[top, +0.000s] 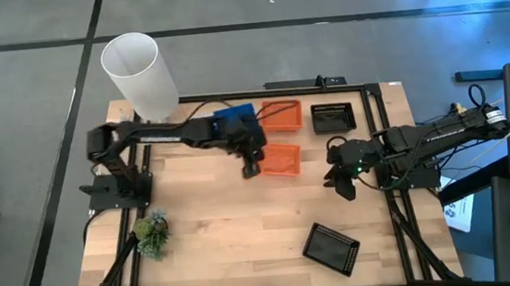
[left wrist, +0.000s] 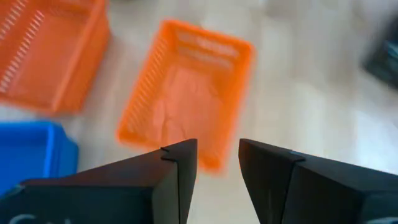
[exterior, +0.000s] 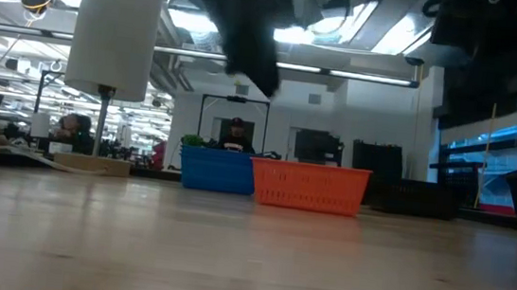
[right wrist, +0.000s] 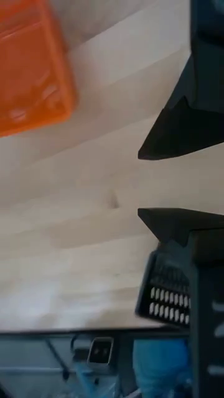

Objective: Stack baskets by color
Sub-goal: Adjust the stacked blue bins

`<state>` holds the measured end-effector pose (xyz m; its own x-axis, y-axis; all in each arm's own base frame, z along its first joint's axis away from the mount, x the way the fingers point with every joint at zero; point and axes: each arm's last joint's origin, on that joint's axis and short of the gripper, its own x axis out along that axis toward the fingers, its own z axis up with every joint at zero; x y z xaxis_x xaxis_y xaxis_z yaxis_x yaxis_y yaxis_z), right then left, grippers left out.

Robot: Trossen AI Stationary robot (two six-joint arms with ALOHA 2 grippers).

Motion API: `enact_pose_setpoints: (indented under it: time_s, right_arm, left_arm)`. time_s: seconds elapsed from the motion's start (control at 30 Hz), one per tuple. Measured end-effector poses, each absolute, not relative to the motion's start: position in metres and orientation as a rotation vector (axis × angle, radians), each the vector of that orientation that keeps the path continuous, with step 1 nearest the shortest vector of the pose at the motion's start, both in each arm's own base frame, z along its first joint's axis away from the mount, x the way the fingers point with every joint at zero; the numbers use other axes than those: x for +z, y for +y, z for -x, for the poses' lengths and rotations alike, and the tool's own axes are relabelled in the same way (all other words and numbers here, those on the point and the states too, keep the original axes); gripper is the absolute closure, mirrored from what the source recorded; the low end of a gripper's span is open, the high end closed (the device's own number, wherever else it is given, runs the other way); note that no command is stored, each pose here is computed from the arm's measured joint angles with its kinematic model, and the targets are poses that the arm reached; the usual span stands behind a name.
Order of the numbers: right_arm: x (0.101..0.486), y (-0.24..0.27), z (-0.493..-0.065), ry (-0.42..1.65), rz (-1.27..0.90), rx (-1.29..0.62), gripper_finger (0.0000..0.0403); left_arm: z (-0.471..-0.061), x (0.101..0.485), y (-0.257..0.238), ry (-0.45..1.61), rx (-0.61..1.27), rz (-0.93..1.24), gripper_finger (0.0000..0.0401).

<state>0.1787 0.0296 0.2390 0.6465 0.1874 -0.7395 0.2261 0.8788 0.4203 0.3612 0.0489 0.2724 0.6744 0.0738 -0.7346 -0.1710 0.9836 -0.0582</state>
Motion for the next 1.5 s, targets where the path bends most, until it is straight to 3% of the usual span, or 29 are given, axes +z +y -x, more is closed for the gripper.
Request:
enact_pose_setpoints:
  time_s: [0.17, 0.3, 0.57, 0.87, 1.23, 1.5]
  right_arm:
    - [0.243, 0.029, -0.183, 0.803, -0.502, -0.050, 0.0268]
    - [0.246, 0.026, -0.186, 0.724, -0.510, -0.172, 0.0268]
    - [0.246, 0.023, -0.187, 0.686, -0.506, -0.257, 0.0268]
    - [0.246, 0.023, -0.187, 0.690, -0.505, -0.250, 0.0268]
    - [0.246, 0.023, -0.186, 0.696, -0.505, -0.250, 0.0268]
    - [0.246, 0.023, -0.186, 0.693, -0.521, -0.255, 0.0268]
  left_arm:
    - [-0.320, 0.301, 0.019, 0.946, 0.081, 0.043, 0.0291]
    - [-0.304, 0.305, 0.013, 0.985, 0.153, -0.032, 0.0291]
    - [-0.322, 0.219, 0.054, 0.987, 0.195, -0.051, 0.0291]
    - [-0.323, 0.157, 0.129, 1.101, 0.252, 0.135, 0.0291]
    - [-0.306, 0.165, 0.149, 1.133, 0.321, 0.167, 0.0307]
    - [-0.292, 0.184, 0.153, 1.177, 0.486, 0.042, 0.0310]
